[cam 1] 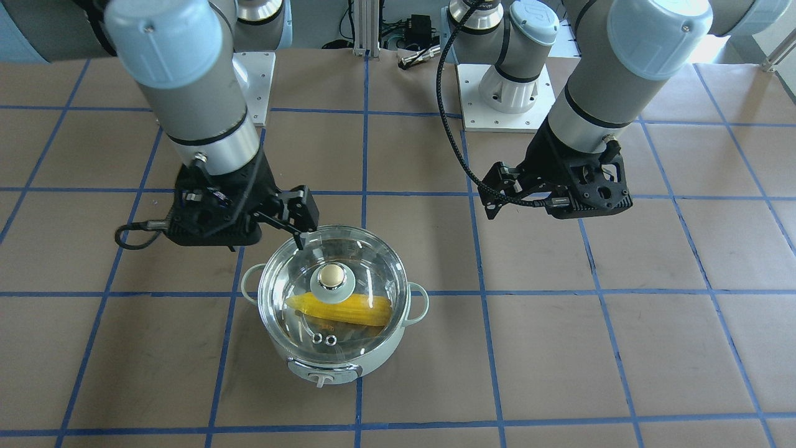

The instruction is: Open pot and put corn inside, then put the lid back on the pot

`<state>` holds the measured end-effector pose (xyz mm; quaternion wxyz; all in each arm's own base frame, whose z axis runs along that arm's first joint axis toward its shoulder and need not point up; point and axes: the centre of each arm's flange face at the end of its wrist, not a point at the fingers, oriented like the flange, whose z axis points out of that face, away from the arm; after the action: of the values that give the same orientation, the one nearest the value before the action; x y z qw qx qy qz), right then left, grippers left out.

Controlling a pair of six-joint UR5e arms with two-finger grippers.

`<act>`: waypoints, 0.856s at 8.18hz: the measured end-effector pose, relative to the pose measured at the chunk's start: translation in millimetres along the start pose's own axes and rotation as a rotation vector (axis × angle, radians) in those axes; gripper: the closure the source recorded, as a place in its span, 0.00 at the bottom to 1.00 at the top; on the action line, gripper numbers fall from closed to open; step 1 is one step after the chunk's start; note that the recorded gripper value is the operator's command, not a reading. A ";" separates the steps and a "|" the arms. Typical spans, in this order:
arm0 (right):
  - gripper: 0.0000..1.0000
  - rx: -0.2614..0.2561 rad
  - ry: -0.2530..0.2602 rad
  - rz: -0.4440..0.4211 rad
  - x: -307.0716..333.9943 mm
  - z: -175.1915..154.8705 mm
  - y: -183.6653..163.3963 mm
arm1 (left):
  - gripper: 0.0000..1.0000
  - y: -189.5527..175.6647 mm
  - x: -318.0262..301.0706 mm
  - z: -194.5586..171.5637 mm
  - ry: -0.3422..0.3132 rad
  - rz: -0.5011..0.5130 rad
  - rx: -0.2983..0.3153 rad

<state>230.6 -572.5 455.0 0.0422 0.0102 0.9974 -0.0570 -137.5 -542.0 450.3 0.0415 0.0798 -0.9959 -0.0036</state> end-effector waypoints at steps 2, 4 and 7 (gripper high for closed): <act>0.00 -0.049 0.052 -0.105 46.1 -51.1 28.5 | 0.00 0.0 -1.0 -1.0 -0.005 0.003 0.001; 0.00 -0.084 0.099 -0.195 63.1 -74.6 49.9 | 0.00 0.5 -2.0 -2.8 -0.012 0.003 0.009; 0.00 -0.071 0.106 -0.270 66.7 -91.0 60.1 | 0.00 0.8 -2.2 -3.8 -0.015 0.013 0.010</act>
<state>158.0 -501.4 532.6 -0.0183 -0.1227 0.9919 -0.0262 -135.2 -540.9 454.0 0.0338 0.0736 -0.9967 0.0008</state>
